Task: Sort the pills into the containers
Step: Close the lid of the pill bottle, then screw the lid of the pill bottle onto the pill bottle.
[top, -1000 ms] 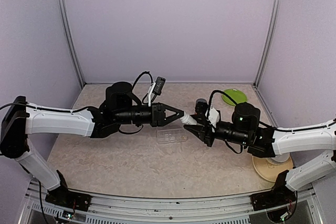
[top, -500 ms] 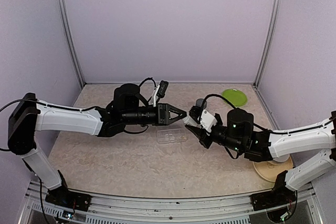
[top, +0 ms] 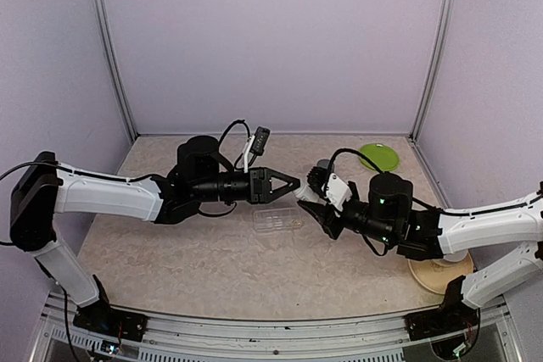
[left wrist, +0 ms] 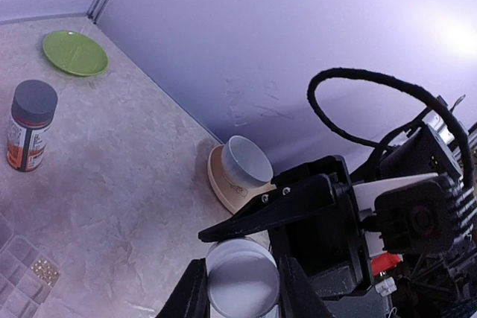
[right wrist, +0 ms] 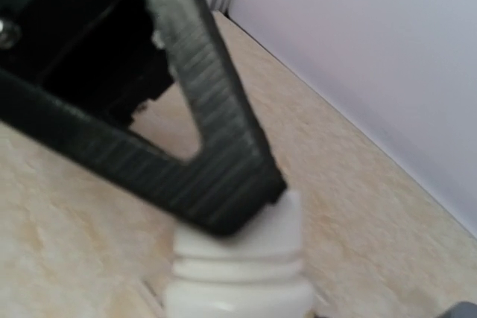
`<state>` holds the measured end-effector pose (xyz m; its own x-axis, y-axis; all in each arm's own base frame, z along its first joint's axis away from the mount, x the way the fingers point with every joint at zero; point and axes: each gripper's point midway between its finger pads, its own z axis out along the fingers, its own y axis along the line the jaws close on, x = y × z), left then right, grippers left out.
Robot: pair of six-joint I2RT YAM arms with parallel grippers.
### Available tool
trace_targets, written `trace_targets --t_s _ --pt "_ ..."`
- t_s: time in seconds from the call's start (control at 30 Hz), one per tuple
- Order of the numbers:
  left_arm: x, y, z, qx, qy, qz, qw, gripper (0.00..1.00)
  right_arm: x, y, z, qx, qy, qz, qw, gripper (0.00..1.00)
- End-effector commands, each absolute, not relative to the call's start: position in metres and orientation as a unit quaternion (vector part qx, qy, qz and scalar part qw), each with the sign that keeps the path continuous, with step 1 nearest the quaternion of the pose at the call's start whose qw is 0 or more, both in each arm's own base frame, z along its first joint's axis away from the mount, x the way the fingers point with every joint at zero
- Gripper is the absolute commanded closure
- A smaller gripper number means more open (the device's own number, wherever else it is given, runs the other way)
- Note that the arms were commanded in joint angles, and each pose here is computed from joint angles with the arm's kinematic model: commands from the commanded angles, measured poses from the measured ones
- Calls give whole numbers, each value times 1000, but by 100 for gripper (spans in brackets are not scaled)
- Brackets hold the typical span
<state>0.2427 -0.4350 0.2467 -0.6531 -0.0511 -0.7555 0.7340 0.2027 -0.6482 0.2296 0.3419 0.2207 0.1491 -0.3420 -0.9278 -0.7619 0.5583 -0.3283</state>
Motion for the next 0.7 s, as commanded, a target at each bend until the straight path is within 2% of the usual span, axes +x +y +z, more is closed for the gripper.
trace_targets --t_s 0.0,0.33,0.5,0.67 --pt "207 -438 254 342 640 -596 343 79 199 367 284 -423 571 302 636 82" --pt "174 -425 259 441 562 -612 338 76 160 373 295 -438 555 416 571 82" --pt "174 -416 264 453 549 -607 353 60 152 369 300 -435 550 436 564 82" --pt "184 -405 278 417 557 -615 372 31 165 362 298 -415 566 408 583 82"
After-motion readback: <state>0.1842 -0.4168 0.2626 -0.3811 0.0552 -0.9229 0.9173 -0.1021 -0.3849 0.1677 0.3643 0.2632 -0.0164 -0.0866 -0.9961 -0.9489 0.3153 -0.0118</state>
